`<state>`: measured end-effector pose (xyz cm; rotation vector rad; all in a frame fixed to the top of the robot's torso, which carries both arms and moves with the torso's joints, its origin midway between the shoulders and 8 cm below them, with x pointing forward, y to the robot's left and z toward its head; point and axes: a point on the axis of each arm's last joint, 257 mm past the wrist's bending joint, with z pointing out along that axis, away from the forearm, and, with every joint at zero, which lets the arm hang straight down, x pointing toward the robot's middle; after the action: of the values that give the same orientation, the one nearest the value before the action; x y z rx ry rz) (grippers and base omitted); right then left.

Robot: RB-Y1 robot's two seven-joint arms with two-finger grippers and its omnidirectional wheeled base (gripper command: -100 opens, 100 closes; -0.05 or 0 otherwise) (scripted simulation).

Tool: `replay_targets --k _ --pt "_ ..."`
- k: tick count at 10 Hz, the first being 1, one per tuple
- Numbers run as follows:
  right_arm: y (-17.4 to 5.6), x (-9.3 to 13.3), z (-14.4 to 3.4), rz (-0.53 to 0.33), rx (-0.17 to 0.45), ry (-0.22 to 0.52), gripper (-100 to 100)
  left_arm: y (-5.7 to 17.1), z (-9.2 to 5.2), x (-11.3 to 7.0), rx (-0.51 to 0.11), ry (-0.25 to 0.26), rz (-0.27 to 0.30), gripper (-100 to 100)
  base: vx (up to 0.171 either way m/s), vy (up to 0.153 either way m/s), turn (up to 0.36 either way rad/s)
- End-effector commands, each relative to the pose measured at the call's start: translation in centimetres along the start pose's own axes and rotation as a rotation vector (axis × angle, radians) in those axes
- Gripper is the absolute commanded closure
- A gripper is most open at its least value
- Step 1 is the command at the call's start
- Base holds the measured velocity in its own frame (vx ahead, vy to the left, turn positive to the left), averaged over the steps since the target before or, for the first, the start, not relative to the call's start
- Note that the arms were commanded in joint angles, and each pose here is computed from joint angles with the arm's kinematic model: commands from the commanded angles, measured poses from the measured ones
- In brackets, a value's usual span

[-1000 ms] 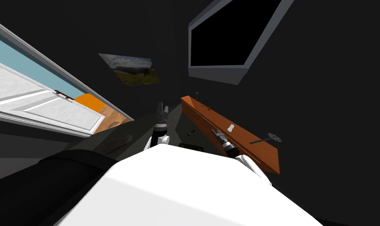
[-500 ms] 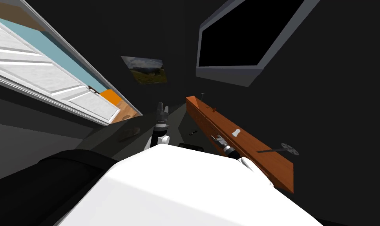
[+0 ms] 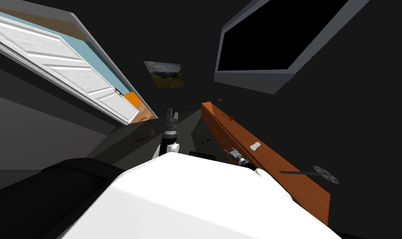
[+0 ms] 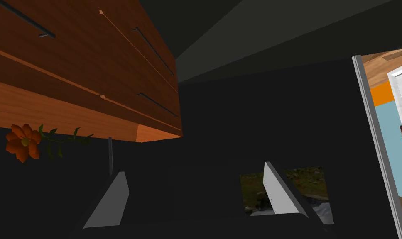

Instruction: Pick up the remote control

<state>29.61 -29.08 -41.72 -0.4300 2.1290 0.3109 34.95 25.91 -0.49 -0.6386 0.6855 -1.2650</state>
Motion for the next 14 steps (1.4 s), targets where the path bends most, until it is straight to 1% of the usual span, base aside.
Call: replay_targets --k 1,2,3,4,5,6,7,8,9,10,11,12,13,14 --pt "-0.6 3.2 -0.6 -0.077 -0.006 0.081 -100 0.0 0.0 0.0 0.0 0.0 0.0 0 -0.008 -0.08 0.369" --pt "-0.9 3.9 -0.7 -0.098 -0.002 0.099 -100 0.0 0.0 0.0 0.0 0.0 0.0 0 -0.003 -0.081 0.187" --pt "-1.8 6.6 -1.6 -0.156 -0.007 0.169 -100 0.0 0.0 0.0 0.0 0.0 0.0 0 0.014 -0.083 0.351" --pt "-1.9 7.0 -1.7 -0.182 -0.007 0.182 -100 0.0 0.0 0.0 0.0 0.0 0.0 0 0.003 -0.084 0.16" --pt "-2.5 8.9 -2.4 -0.246 -0.023 0.237 -100 0.0 0.0 0.0 0.0 0.0 0.0 0 -0.004 -0.086 0.317" --pt "-3.0 10.0 -2.8 -0.263 -0.016 0.263 -100 0.0 0.0 0.0 0.0 0.0 0.0 0 0.0 -0.09 0.155" --pt "-3.7 11.9 -3.8 -0.332 -0.035 0.321 -100 0.0 0.0 0.0 0.0 0.0 0.0 0 0.006 -0.113 0.321" --pt "-4.2 12.8 -4.2 -0.342 -0.028 0.344 -100 0.0 0.0 0.0 0.0 0.0 0.0 0 0.003 -0.122 0.184" --pt "-5.0 14.8 -5.4 -0.407 -0.048 0.405 -100 0.0 0.0 0.0 0.0 0.0 0.0 0 -0.011 -0.13 0.336" --pt "-5.4 15.5 -5.8 -0.418 -0.045 0.423 -100 0.0 0.0 0.0 0.0 0.0 0.0 0 -0.01 -0.103 0.158" --pt "-6.5 17.7 -7.4 -0.471 -0.062 0.492 -100 0.0 0.0 0.0 0.0 0.0 0.0 0 0.003 -0.117 0.257" --pt "-6.6 18.0 -7.5 -0.49 -0.065 0.501 -100 0.0 0.0 0.0 0.0 0.0 0.0 0 0.009 -0.114 0.225" --pt "-7.4 19.7 -8.9 -0.556 -0.092 0.56 -100 0.0 0.0 0.0 0.0 0.0 0.0 0 0.013 -0.14 0.277" --pt "-7.8 20.3 -9.4 -0.559 -0.088 0.576 -100 0.0 0.0 0.0 0.0 0.0 0.0 0 0.01 -0.119 0.179"
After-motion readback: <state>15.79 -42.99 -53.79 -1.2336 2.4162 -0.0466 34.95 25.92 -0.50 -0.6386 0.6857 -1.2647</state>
